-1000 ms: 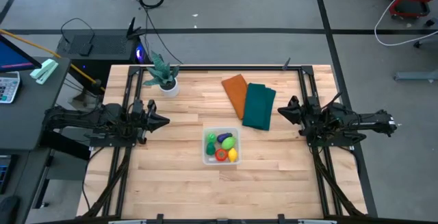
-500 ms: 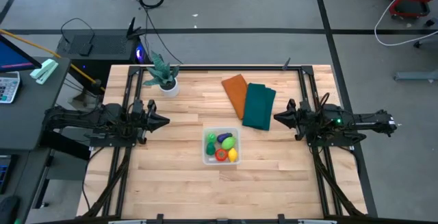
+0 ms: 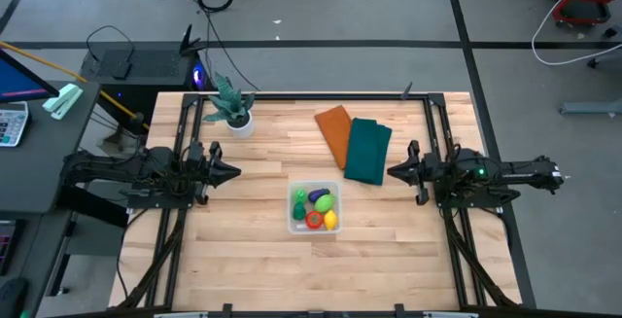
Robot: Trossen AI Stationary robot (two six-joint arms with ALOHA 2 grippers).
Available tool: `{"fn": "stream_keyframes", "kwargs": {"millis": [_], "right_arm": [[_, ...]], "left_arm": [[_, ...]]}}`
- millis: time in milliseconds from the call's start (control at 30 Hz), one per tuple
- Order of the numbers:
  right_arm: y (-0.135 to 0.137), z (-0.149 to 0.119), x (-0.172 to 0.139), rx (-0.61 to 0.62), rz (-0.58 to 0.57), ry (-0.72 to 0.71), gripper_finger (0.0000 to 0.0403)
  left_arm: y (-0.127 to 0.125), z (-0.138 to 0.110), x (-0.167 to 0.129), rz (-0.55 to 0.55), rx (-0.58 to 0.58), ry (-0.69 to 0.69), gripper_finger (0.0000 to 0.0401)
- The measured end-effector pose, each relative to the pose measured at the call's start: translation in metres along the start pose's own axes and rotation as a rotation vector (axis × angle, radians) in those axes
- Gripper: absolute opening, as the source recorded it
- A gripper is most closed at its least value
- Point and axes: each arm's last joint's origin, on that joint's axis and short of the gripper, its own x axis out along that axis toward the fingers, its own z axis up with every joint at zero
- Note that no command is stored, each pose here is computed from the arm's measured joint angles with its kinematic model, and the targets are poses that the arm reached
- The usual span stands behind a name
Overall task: Pick and placing Produce into tupperware
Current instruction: Return to Home Position
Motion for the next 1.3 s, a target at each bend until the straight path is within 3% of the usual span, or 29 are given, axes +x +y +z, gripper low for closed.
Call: {"fn": "stream_keyframes", "kwargs": {"millis": [1033,1300], "right_arm": [[0.0002,-0.0018,-0.0001,0.044,0.010,0.022,0.0000],[0.0002,-0.0016,-0.0001,0.044,0.010,0.022,0.0000]], "left_arm": [[0.0000,0.0000,0.0000,0.000,0.004,0.000,0.0039],[0.0006,-0.0024,0.0002,-0.001,0.283,0.026,0.0026]]}}
